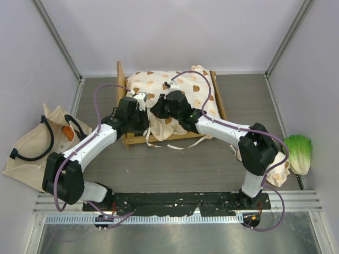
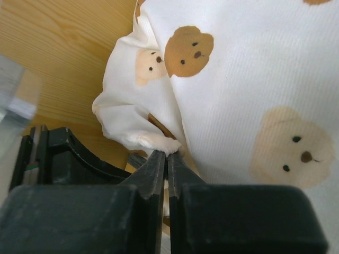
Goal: Set up the pet bed
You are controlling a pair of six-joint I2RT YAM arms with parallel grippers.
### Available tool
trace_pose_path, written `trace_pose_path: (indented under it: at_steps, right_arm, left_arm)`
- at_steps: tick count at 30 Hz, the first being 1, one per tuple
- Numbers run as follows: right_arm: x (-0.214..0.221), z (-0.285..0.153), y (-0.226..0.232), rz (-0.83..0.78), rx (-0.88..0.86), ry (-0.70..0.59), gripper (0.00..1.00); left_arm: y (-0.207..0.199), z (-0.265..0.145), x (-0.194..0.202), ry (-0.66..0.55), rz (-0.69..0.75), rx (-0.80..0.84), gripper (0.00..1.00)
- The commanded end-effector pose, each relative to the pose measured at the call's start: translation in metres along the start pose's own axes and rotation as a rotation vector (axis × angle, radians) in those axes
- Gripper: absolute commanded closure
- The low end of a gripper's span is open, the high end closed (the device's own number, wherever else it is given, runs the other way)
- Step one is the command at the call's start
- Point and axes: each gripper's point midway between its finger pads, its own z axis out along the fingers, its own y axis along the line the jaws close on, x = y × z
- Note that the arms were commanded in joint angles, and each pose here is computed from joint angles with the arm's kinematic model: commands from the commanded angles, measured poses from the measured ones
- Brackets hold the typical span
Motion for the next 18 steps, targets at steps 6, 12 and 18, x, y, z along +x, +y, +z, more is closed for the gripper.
trace_pose_path:
  at_steps: [6,12,18]
  right_arm:
    - [-0.023,-0.014,0.026,-0.001,-0.071,-0.071,0.92]
    - [-0.007,-0.013,0.037,-0.005,-0.085,-0.053,0.92]
    - [0.007,-0.012,0.040,-0.018,-0.070,-0.044,0.92]
  left_arm:
    - [0.031,0.002,0.012,-0.040,-0.007,-0.140,0.97]
    - [0.043,-0.001,0.030,0.023,-0.086,-0.218,0.86]
    - [0.044,-0.021,0.022,0.004,-0.123,-0.260,0.50]
